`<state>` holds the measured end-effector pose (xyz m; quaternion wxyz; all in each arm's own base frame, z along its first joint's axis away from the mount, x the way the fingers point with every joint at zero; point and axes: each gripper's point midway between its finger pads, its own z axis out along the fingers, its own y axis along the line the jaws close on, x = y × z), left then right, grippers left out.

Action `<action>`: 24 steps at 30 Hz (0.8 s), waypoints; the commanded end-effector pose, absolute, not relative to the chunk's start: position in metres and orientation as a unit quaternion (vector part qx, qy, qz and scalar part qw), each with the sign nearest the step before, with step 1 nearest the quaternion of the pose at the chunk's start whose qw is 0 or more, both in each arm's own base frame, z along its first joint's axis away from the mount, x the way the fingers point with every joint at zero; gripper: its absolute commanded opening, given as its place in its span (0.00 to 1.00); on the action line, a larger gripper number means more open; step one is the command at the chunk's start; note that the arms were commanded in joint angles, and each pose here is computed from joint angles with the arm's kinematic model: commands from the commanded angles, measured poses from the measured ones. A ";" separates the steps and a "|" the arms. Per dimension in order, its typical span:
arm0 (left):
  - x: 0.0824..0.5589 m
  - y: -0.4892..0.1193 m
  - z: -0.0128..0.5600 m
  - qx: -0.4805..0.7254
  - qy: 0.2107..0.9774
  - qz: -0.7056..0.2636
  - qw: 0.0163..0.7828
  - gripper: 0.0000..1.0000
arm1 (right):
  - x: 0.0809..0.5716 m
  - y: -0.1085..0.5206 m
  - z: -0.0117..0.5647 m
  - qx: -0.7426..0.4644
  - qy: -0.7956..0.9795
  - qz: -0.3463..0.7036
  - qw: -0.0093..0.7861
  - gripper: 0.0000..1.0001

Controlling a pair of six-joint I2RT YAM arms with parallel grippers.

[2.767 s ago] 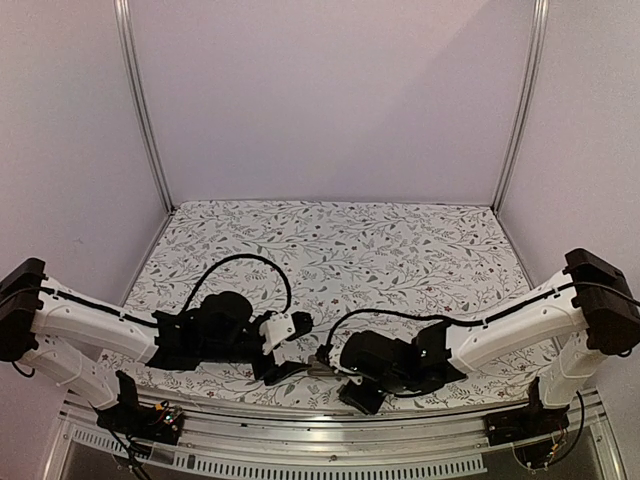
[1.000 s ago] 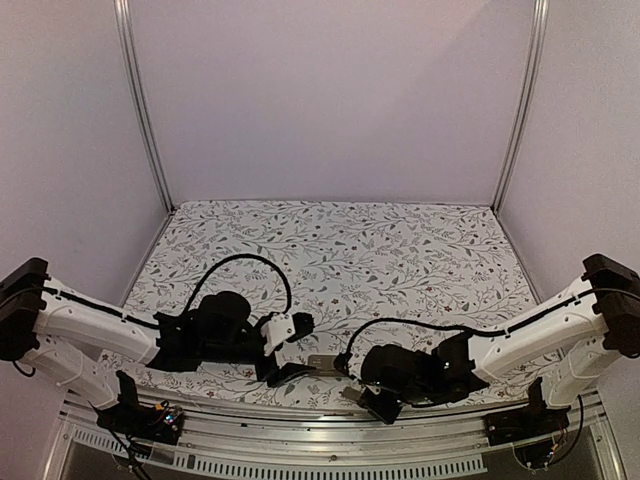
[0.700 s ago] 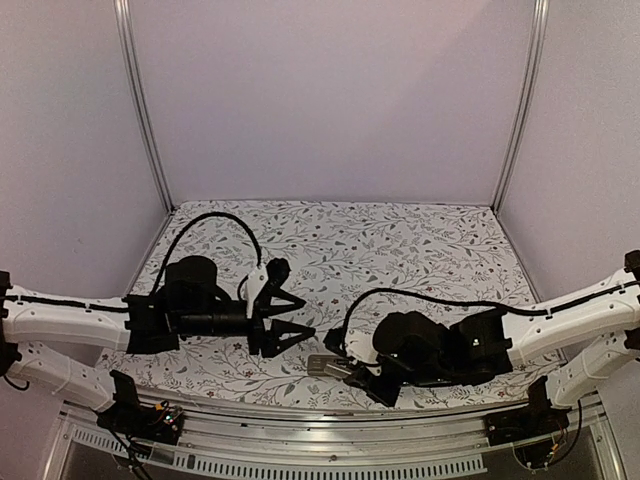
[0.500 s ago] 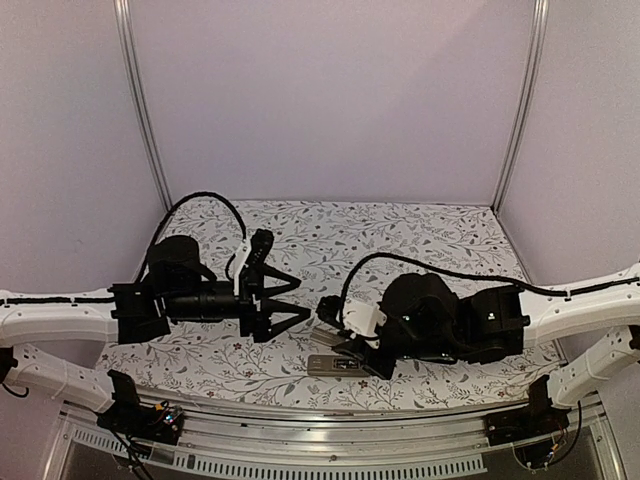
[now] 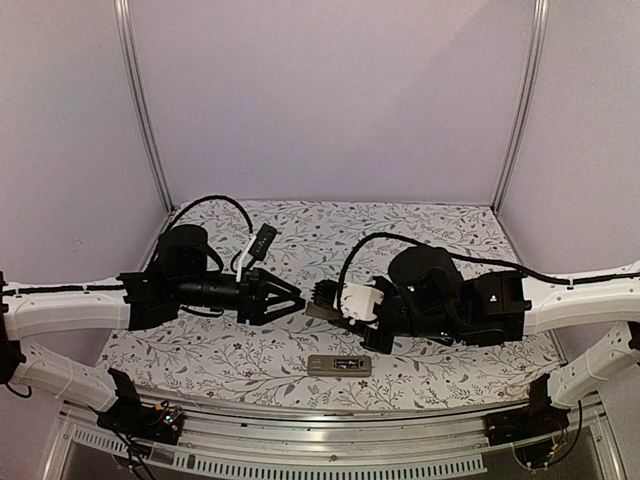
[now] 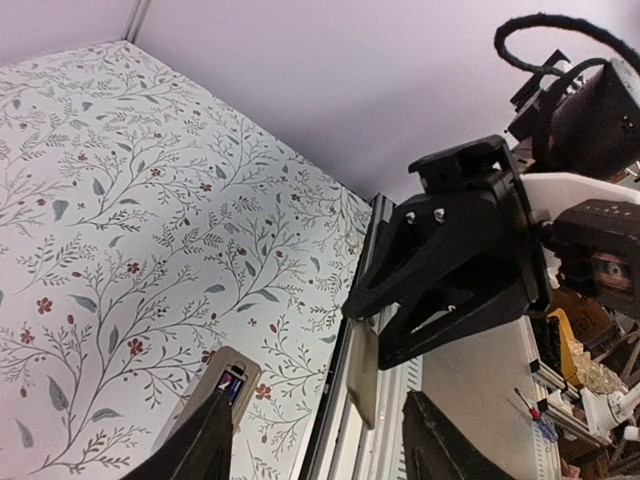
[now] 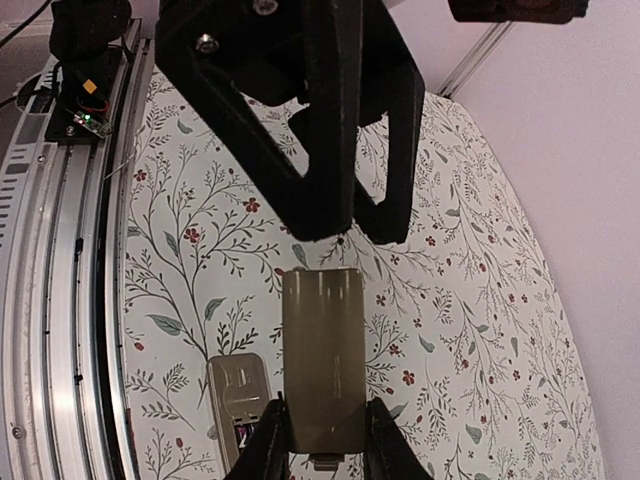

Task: Load the batteries into the remote control
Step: Pass from the right arm to the left

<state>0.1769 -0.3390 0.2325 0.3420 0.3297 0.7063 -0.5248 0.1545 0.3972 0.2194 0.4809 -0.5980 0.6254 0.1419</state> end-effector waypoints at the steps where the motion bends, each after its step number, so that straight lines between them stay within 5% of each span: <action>1: 0.175 -0.350 0.229 0.331 0.709 -0.552 0.289 0.55 | 0.157 0.402 0.237 -0.598 0.606 0.147 0.503 0.18; 7: 0.176 -0.360 0.225 0.333 0.709 -0.562 0.266 0.45 | 0.159 0.404 0.235 -0.601 0.604 0.146 0.503 0.18; 17: 0.170 -0.366 0.226 0.328 0.697 -0.592 0.238 0.00 | 0.164 0.406 0.229 -0.601 0.607 0.141 0.500 0.18; 22: 0.169 -0.361 0.232 0.314 0.690 -0.600 0.256 0.00 | 0.170 0.404 0.228 -0.594 0.612 0.136 0.503 0.21; 24: 0.174 -0.358 0.233 0.303 0.695 -0.592 0.274 0.00 | 0.175 0.404 0.233 -0.582 0.617 0.133 0.513 0.36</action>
